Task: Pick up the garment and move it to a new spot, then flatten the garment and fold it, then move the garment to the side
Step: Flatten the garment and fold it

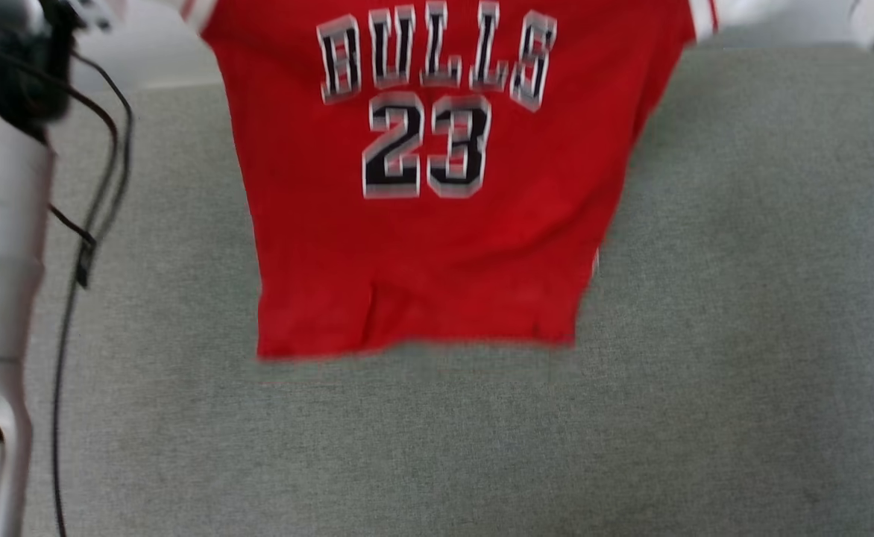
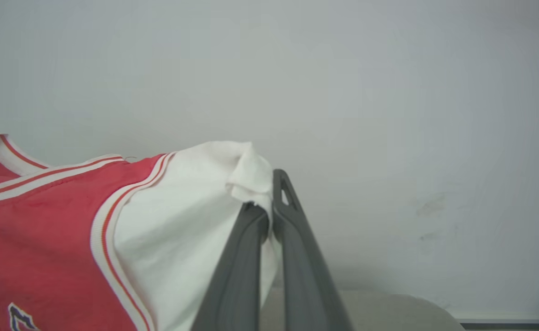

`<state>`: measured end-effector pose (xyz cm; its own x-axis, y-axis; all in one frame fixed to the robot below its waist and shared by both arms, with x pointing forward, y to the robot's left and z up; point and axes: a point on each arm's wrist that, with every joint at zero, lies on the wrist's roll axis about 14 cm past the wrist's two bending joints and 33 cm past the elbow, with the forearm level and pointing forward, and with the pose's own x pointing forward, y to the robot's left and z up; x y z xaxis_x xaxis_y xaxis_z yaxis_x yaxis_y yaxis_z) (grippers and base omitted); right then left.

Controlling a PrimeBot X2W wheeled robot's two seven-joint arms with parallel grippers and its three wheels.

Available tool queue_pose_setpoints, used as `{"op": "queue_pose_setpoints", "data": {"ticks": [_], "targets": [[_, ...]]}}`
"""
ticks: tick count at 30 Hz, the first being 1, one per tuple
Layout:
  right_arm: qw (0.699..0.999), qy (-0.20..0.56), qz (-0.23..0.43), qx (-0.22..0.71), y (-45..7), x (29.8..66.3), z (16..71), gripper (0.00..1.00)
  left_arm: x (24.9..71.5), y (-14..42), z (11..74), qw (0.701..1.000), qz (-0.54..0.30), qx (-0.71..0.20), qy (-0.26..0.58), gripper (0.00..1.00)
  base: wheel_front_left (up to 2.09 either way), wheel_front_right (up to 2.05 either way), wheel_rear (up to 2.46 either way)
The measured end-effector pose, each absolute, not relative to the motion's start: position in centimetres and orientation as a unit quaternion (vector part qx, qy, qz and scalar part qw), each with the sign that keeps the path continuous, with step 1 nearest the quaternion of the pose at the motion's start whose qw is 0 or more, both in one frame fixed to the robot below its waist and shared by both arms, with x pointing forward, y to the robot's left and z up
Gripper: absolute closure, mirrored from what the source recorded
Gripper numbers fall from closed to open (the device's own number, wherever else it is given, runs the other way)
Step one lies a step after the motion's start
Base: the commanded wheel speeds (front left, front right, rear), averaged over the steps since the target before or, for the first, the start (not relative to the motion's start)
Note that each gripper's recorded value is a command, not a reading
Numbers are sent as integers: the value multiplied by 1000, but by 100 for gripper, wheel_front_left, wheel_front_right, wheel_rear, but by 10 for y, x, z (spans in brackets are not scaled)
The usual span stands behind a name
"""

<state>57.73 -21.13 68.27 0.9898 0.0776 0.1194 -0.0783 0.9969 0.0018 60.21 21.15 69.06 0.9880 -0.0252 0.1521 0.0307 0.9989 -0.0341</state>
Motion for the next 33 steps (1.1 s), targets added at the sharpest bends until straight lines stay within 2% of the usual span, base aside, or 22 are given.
{"op": "queue_pose_setpoints", "data": {"ticks": [9, 15, 19, 25, 29, 33], "targets": [[984, -175, 38, -8, -208, 619, 764, 100, 641, 225, 759, 981, -3, -15, -192, 100, 0, 0, 0], [979, -199, 43, -11, -203, 652, 774, 100, 673, 223, 759, 977, -8, -20, -211, 100, 0, 0, 0], [982, -181, 50, -16, -195, 679, 747, 100, 697, 219, 727, 981, -13, -25, -189, 100, 0, 0, 0], [990, -126, 68, -11, -180, 712, 678, 100, 725, 221, 653, 991, -9, -32, -127, 100, 0, 0, 0], [993, -92, 80, -3, -171, 721, 636, 100, 730, 228, 590, 998, 2, -34, -60, 100, 0, 0, 0], [994, -61, 93, 4, -166, 715, 598, 100, 724, 232, 560, 998, 6, -53, -32, 100, 0, 0, 0]]}}
